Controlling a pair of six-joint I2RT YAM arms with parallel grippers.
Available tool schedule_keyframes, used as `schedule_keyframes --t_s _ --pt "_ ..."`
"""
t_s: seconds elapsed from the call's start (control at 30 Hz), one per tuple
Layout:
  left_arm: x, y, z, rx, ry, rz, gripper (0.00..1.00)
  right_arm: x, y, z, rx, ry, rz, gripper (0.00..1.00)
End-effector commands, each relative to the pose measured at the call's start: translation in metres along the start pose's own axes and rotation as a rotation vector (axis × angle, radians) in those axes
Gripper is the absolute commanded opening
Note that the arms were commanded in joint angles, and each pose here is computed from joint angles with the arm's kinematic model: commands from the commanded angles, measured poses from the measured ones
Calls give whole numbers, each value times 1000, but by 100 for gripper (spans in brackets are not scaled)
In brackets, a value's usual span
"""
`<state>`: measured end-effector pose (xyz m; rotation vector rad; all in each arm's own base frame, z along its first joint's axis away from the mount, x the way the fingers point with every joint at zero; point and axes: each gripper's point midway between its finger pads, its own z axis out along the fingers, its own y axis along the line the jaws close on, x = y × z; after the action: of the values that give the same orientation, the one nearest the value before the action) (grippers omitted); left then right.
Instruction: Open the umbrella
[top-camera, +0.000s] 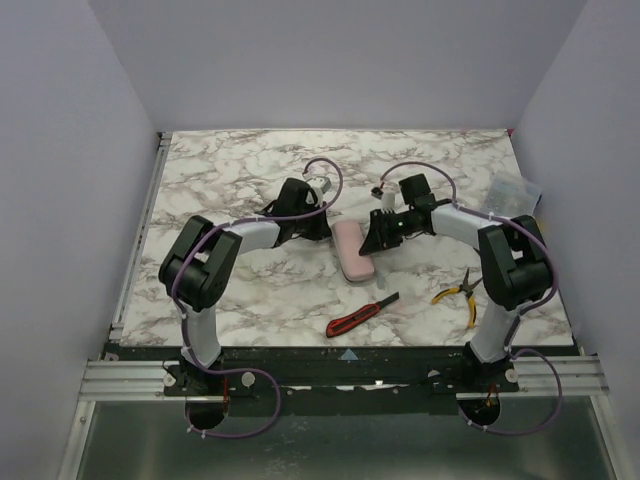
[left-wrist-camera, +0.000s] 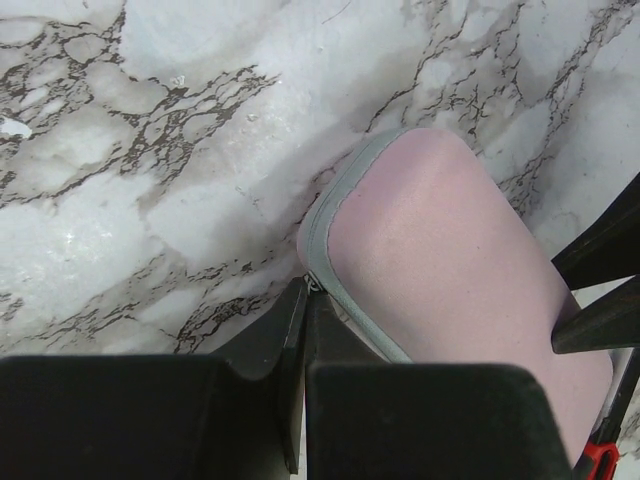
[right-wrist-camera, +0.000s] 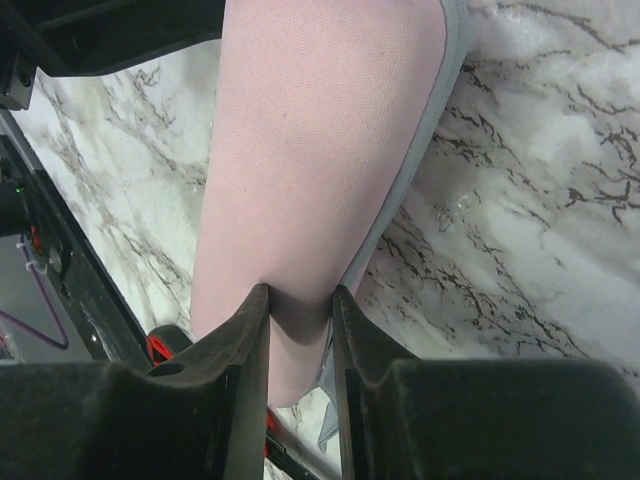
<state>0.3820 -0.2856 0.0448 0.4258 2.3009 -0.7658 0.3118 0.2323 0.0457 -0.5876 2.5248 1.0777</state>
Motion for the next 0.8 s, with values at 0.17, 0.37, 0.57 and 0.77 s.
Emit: schedule_keyframes --t_s 0.17,0.37,0.57,0.77 --pt "-9 2 -15 29 -66 -45 0 -12 -63 -2 274 123 -57 63" --pt "16 -18 -23 70 -35 -46 0 -54 -57 -22 290 61 -202 82" --pt "41 -44 -25 134 43 -84 0 -54 -31 -37 216 25 -307 86" --pt "68 -74 -33 208 101 -88 2 -54 -27 -51 268 13 -266 86"
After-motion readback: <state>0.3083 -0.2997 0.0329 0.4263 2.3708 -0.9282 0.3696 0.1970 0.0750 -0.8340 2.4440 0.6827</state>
